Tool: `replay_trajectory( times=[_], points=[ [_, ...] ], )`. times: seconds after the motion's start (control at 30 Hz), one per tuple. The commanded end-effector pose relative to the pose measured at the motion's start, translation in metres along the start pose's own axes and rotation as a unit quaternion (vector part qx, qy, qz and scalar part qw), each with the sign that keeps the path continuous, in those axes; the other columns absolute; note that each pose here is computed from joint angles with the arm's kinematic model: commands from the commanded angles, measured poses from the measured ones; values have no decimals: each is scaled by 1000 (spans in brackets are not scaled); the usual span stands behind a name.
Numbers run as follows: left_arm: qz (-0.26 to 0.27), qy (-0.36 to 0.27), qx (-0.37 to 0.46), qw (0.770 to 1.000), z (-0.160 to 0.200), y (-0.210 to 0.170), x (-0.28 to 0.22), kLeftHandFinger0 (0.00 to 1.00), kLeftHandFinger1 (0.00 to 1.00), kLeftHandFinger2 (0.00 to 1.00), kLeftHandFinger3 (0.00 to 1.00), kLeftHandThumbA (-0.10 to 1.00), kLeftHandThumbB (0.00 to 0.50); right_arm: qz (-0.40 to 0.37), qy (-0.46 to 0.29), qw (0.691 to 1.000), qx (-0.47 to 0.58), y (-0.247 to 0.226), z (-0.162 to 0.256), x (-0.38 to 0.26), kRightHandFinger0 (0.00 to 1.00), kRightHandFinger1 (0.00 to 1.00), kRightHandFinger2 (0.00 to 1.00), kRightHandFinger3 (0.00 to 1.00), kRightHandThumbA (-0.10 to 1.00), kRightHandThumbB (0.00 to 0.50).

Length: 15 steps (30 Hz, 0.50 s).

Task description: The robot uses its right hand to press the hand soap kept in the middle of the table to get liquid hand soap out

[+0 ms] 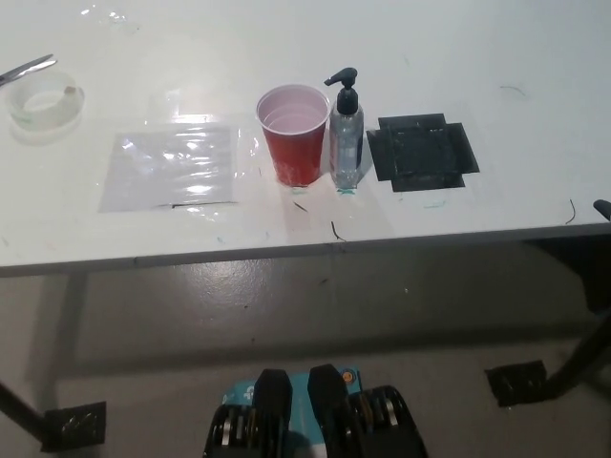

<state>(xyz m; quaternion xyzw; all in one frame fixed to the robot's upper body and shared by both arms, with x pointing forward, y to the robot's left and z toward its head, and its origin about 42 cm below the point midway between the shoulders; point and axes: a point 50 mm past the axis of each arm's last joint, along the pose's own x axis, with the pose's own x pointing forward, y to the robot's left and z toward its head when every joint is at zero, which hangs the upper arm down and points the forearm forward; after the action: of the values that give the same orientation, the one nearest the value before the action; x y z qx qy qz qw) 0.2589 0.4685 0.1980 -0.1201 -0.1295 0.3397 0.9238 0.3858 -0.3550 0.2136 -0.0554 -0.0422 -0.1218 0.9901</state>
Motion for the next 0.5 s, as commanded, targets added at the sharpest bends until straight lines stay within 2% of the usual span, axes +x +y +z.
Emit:
replay_trajectory(
  times=[0.0, 0.07, 0.13, 0.2, 0.37, 0.4, 0.47],
  points=[
    [-10, -24, -4, 1000, 16, 2, 8, 0, 0, 93, 355, 535, 0, 3, -26, 999, -21, -3, 24, 8, 1000, 1000, 1000, 1000, 1000, 240],
    [-9, -22, -8, 1000, 16, 2, 8, 0, 0, 81, 351, 529, 0, 10, -41, 999, -23, -1, 36, 11, 1000, 1000, 1000, 1000, 1000, 209],
    [-9, -23, -8, 1000, 17, 1, 8, 0, 0, 80, 351, 527, 0, 12, -47, 999, -21, 0, 39, 12, 1000, 1000, 1000, 1000, 1000, 206],
    [-13, -26, -5, 1000, 17, 1, 7, 0, 0, 103, 360, 548, 0, 26, -76, 996, -32, 5, 60, 19, 1000, 1000, 1000, 1000, 1000, 190],
    [-10, -25, -14, 1000, 21, -1, 6, 0, 0, 87, 340, 520, 0, 43, -104, 993, -48, 13, 93, 32, 1000, 1000, 1000, 1000, 1000, 214],
    [-15, -31, -13, 999, 23, -2, 5, 1, 7, 90, 327, 517, 0, 67, -116, 989, -66, 16, 110, 38, 1000, 1000, 1000, 1000, 1000, 282],
    [-15, -32, -12, 999, 25, -3, 4, 0, 15, 95, 315, 509, 0, 94, -134, 983, -87, 21, 126, 46, 1000, 1000, 1000, 1000, 1000, 295]
  ],
)
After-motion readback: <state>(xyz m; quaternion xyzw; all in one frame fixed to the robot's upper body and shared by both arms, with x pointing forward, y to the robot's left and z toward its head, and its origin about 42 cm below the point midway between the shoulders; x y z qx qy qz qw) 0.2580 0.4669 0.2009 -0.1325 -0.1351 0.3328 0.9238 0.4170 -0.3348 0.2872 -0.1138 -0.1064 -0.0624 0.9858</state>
